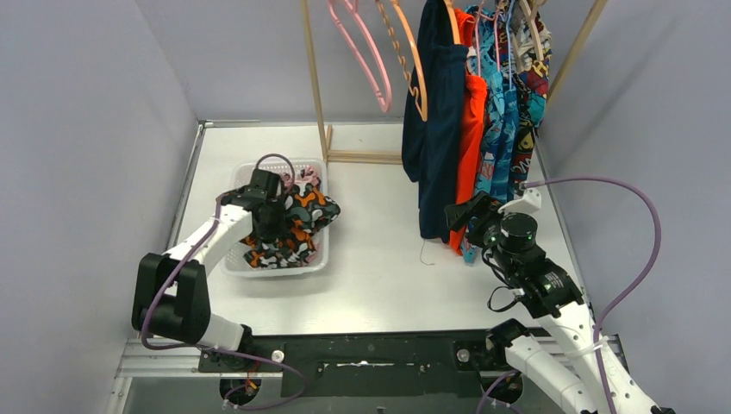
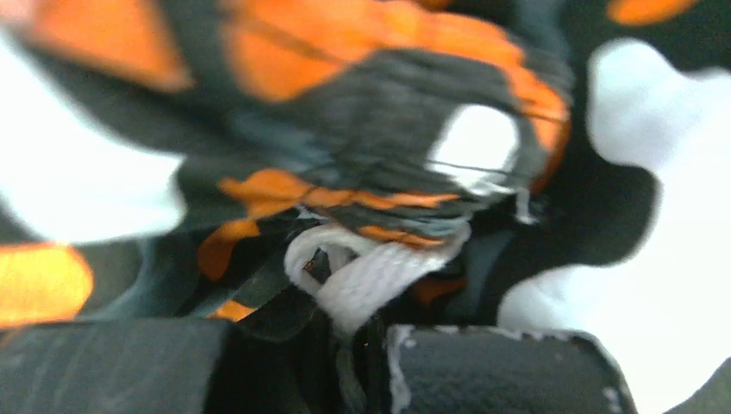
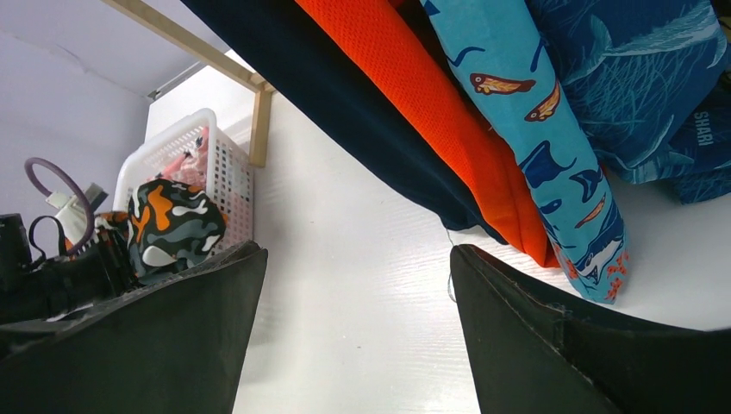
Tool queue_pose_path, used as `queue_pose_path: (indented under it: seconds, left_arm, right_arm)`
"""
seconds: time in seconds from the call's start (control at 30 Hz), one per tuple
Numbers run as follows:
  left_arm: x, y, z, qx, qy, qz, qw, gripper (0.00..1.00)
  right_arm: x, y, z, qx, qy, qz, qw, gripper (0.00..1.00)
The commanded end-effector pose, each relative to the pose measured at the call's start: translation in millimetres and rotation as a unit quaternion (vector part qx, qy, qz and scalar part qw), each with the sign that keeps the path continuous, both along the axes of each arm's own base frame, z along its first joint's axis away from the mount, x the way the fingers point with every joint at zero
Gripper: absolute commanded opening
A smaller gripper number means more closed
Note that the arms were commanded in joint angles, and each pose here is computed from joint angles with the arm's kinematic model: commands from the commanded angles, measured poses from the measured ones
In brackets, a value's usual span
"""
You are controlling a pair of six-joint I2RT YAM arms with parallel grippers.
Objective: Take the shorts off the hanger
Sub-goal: Place the shorts in the basket.
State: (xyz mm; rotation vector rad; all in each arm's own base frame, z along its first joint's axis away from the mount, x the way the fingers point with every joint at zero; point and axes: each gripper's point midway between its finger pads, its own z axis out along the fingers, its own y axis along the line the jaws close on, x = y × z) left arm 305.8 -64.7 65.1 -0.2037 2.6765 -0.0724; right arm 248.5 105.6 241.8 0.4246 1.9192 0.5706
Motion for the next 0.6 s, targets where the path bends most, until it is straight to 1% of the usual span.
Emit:
queue_pose_path:
  seconds: [0.0,0.07,0.13,0.17,0.23,0.3,0.33,0.4,0.47,0.57]
  left_arm:
    - [-45.0,-48.4,6.1,-0.063,0.054,-0.024,0.996,0.00]
    - [-45.4,-45.3,14.7,-0.057,0.050,-0.013,0.997,0.01]
    - [-36.0,-31.1,34.7,-0.026,0.021,0.006,0.999,0.21]
    - [-31.8,-21.5,47.8,-0.012,0.004,0.015,1.000,0.28]
    - [-19.0,-9.4,81.9,0.002,-0.045,0.028,0.999,0.36]
    - [-10.3,-7.0,118.1,-0.002,-0.090,0.025,0.996,0.48]
    - [-6.8,-5.6,134.5,-0.001,-0.110,0.025,0.994,0.53]
    - [1.6,-6.2,165.6,-0.004,-0.149,0.017,0.989,0.59]
    - [13.3,-12.8,188.5,-0.019,-0.185,0.005,0.982,0.60]
    - [32.2,-36.9,193.1,-0.055,-0.201,-0.046,0.977,0.61]
  right_arm:
    - [5.1,-3.7,19.0,0.007,-0.028,-0.015,0.999,0.80]
    - [4.8,-2.6,18.9,0.008,-0.027,-0.013,1.000,0.80]
    - [4.0,-3.2,19.0,0.007,-0.026,-0.013,1.000,0.80]
    - [3.2,-3.6,19.6,0.006,-0.026,-0.013,1.000,0.80]
    - [1.4,-5.9,19.8,0.003,-0.026,-0.015,1.000,0.80]
    - [0.2,-8.9,21.0,0.002,-0.027,-0.021,0.999,0.80]
    - [-0.2,-10.5,21.6,0.002,-0.028,-0.025,0.999,0.80]
    - [-1.7,-12.4,24.4,0.004,-0.032,-0.029,0.999,0.81]
    - [-2.1,-13.2,24.3,0.007,-0.033,-0.032,0.999,0.81]
    - [-1.5,-12.8,22.6,0.010,-0.031,-0.033,0.999,0.81]
